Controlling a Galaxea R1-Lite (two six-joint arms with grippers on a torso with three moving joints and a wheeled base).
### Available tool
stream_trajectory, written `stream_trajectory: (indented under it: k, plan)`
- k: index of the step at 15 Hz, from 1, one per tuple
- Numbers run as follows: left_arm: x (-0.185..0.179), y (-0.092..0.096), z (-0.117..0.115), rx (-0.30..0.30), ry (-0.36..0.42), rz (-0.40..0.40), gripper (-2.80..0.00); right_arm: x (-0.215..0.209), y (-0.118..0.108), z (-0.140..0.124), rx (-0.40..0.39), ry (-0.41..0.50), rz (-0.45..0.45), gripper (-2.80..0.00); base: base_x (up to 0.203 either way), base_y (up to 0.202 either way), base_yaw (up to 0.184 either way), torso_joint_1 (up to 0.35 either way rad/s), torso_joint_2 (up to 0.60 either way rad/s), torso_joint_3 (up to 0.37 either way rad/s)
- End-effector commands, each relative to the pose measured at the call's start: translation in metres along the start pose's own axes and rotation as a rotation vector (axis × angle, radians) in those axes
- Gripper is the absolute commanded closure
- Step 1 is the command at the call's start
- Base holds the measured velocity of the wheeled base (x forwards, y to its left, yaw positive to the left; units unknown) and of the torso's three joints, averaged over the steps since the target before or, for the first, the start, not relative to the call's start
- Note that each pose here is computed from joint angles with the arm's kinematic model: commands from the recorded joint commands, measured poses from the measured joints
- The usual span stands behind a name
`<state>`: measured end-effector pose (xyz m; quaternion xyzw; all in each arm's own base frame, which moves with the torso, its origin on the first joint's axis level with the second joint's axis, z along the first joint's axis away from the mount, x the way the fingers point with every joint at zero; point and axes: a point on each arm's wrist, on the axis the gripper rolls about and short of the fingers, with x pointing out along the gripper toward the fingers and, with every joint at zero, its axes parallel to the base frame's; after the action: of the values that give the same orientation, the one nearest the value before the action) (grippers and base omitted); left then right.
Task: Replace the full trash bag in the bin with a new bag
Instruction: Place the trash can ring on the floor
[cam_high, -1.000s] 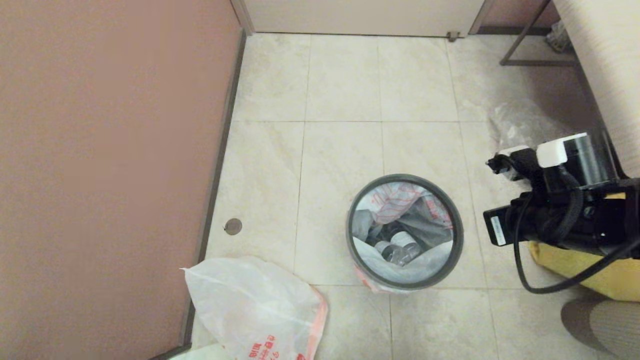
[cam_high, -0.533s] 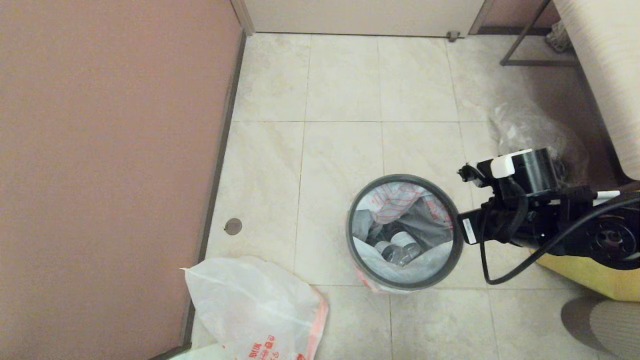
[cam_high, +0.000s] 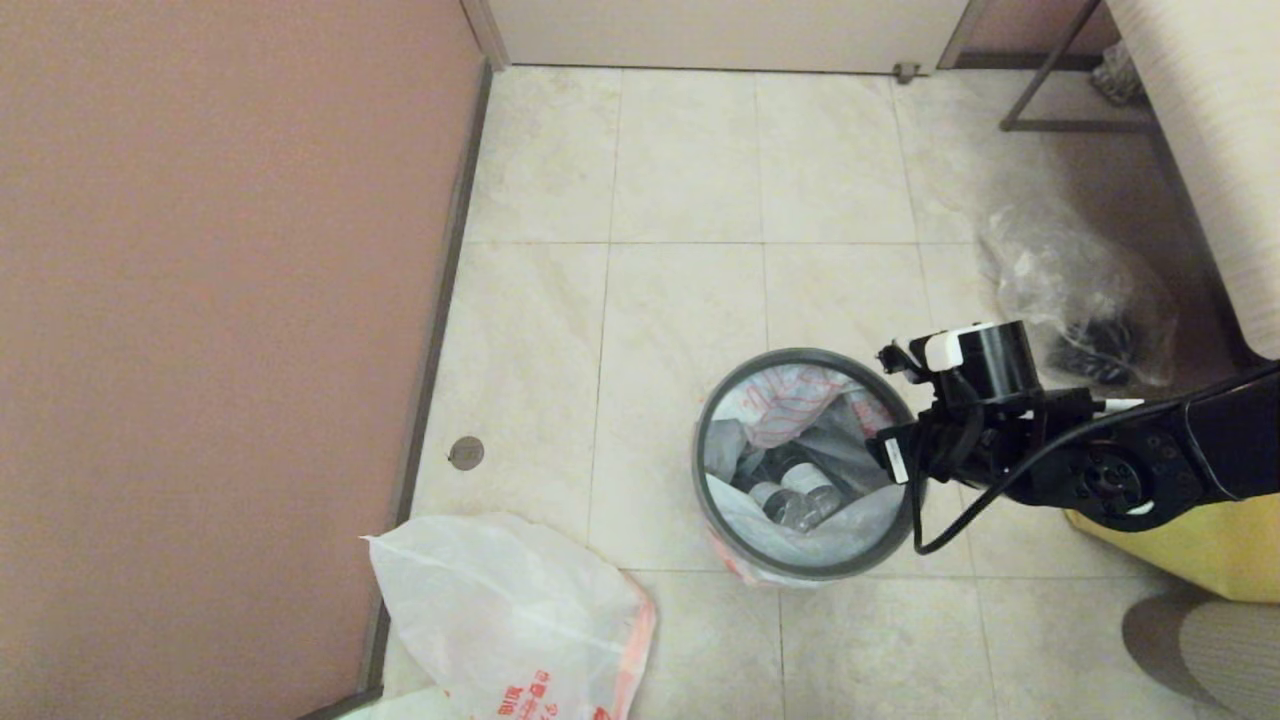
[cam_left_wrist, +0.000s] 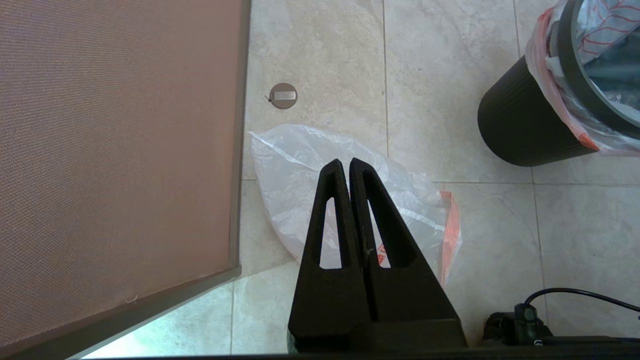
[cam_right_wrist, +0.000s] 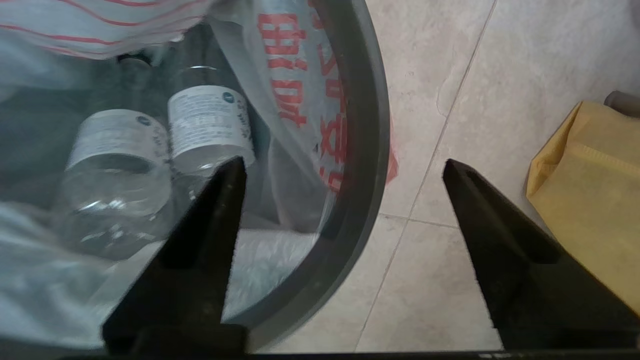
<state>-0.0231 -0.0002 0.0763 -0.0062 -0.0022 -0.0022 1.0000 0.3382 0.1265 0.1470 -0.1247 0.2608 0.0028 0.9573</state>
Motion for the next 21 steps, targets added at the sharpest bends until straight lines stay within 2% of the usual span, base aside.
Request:
stream_trajectory:
  k: [1, 4, 7, 9, 13, 17, 21]
  plan:
    - [0.0, 0.0, 0.0, 0.0, 0.001, 0.0, 0.0, 0.013, -0.001, -0.001, 0.004, 0.011, -0.013, 0.0, 0.0, 0.0, 0.0, 0.0, 0.0, 0.0]
    - [0.0, 0.0, 0.0, 0.0, 0.001, 0.0, 0.0, 0.021, -0.005, 0.002, 0.014, 0.01, -0.025, 0.0, 0.0, 0.0, 0.0, 0.0, 0.0, 0.0]
    - [0.0, 0.0, 0.0, 0.0, 0.001, 0.0, 0.0, 0.027, -0.002, -0.002, -0.024, 0.023, -0.015, 0.0, 0.0, 0.0, 0.0, 0.0, 0.0, 0.0]
    - [0.0, 0.0, 0.0, 0.0, 0.001, 0.0, 0.0, 0.023, -0.003, 0.004, -0.011, -0.024, -0.017, 0.0, 0.0, 0.0, 0.0, 0.0, 0.0, 0.0]
    - [0.0, 0.0, 0.0, 0.0, 0.001, 0.0, 0.0, -0.013, -0.006, 0.025, 0.019, -0.141, -0.001, 0.0, 0.0, 0.0, 0.0, 0.0, 0.0, 0.0]
    - [0.0, 0.0, 0.0, 0.0, 0.001, 0.0, 0.0, -0.028, -0.005, 0.019, 0.007, -0.135, 0.015, 0.0, 0.0, 0.0, 0.0, 0.0, 0.0, 0.0]
    - [0.0, 0.0, 0.0, 0.0, 0.001, 0.0, 0.0, -0.064, -0.018, 0.022, 0.024, -0.168, 0.025, 0.0, 0.0, 0.0, 0.0, 0.0, 0.0, 0.0]
